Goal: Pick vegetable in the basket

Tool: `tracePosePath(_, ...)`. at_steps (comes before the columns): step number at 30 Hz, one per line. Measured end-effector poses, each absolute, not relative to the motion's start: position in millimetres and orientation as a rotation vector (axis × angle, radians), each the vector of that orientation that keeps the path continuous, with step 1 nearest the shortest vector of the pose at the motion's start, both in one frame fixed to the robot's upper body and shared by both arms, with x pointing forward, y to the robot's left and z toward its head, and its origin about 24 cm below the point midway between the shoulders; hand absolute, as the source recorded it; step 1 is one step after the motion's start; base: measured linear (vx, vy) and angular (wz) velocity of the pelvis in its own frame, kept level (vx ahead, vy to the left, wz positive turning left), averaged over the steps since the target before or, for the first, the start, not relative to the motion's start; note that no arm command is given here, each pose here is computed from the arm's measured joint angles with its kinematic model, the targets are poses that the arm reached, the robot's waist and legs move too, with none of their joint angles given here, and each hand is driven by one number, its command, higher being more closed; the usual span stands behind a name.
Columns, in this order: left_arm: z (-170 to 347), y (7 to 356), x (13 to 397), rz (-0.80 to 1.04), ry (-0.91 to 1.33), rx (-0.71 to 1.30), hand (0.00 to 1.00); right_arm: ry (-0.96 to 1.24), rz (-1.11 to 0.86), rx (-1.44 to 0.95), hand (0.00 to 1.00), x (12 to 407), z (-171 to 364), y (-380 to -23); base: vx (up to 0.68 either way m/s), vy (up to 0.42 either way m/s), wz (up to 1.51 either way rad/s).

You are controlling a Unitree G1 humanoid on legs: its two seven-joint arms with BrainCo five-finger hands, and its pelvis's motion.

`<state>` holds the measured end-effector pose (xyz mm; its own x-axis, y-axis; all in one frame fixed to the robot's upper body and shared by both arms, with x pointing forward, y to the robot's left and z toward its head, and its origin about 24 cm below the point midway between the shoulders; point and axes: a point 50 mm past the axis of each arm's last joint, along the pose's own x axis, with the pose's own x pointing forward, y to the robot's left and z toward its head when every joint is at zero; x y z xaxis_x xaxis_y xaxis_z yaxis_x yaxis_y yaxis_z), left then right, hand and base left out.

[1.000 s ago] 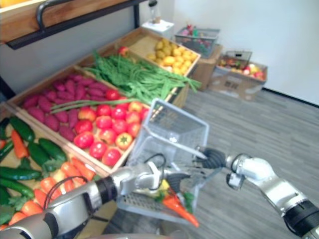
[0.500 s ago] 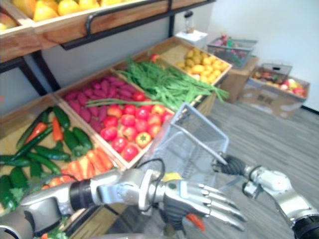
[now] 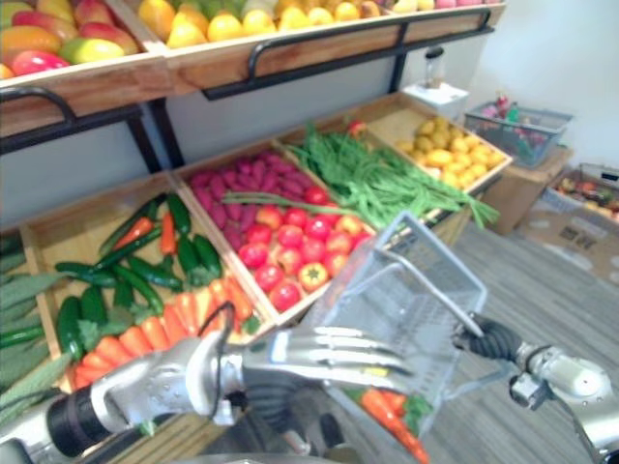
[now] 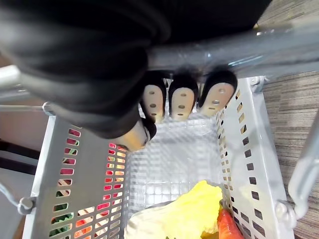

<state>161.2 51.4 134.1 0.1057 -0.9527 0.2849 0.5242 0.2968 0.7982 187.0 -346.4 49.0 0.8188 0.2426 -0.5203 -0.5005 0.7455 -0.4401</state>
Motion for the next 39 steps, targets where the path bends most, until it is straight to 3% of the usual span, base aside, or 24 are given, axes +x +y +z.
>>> tracePosePath(10, 134.3, 64.9, 165.5, -1.047, -0.865, 0.557, 0.00, 0.260, 0.284, -0.655, 1.00, 198.3, 102.4, -363.4, 0.01, -0.007, -0.03)
tracePosePath(23, 126.0, 60.9, 157.2, -1.032, -0.813, 0.477, 0.00, -0.128, 0.123, -0.651, 1.00, 212.1, 188.2, -370.3, -0.03, -0.047, -0.07)
tracePosePath(39, 104.1, 84.0, 156.8, -0.881, -0.633, 0.453, 0.00, 0.042, -0.046, -0.522, 1.00, 158.1, 138.1, -402.8, 0.00, -0.034, -0.05)
